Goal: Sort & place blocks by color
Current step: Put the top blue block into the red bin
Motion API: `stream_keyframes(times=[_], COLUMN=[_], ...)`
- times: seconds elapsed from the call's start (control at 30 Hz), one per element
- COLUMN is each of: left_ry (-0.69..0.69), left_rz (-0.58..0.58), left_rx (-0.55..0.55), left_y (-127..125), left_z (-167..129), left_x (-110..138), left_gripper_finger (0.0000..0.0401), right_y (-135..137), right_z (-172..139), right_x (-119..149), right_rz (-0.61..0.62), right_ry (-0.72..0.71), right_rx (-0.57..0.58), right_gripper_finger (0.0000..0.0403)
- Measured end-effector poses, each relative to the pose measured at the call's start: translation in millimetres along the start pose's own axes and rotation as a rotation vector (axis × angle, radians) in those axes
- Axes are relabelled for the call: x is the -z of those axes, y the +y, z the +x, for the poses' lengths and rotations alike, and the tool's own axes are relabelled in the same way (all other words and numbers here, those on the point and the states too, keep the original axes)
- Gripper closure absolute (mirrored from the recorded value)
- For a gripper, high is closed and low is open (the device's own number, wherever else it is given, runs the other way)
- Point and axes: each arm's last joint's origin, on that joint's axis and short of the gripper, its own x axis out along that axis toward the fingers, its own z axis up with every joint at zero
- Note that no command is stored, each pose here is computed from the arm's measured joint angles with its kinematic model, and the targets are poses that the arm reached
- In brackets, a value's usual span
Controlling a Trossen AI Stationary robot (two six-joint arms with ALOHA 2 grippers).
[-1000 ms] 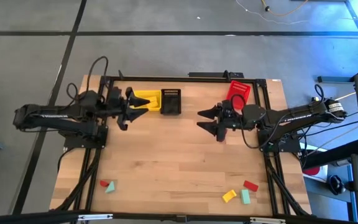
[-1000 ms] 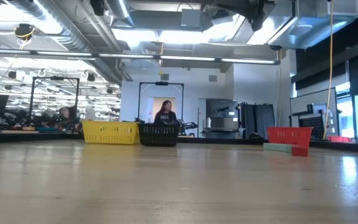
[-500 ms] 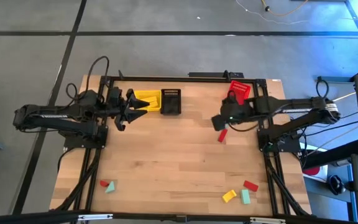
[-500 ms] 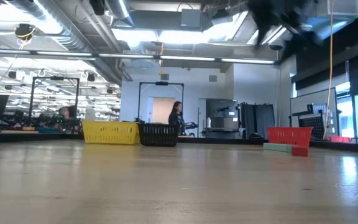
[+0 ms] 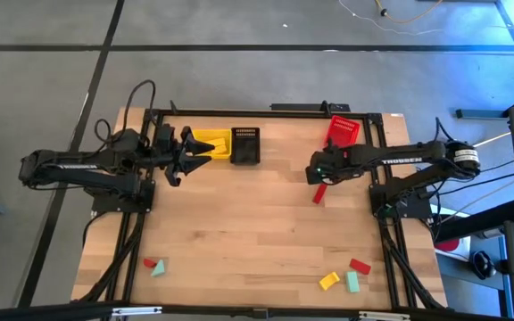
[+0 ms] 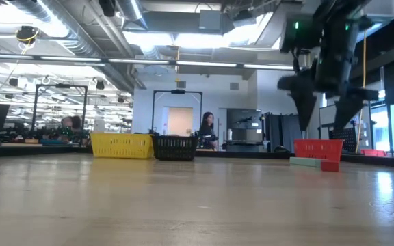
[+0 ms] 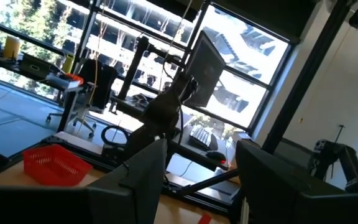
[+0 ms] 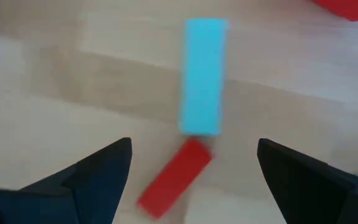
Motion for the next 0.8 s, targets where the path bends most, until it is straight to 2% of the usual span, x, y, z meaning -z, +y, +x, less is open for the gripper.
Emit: stream_keyframes(times=[0.27, 0.47, 0.63, 0.8], left_ry=[-0.003, -0.027, -0.031, -0.031], left_rz=[0.0, 0.0, 0.0, -0.001], left_rx=[-0.007, -0.058, -0.067, -0.067], left_y=[0, 2, 2, 2], left_z=[0, 0, 0, 0], left_x=[0, -1, -1, -1], left_gripper_finger=[0.0213, 0.0213, 0.0213, 0.0213], right_y=[1, 6, 9, 11], right_z=[34, 50, 62, 70], right_x=[-5, -3, -1, 0], right_rz=[0.043, 0.011, 0.001, -0.011], right_ry=[-0.014, 0.0, 0.013, 0.027], right_rx=[0.011, 0.049, 0.086, 0.104], right_gripper_finger=[0.0054, 0.0061, 0.0096, 0.0155])
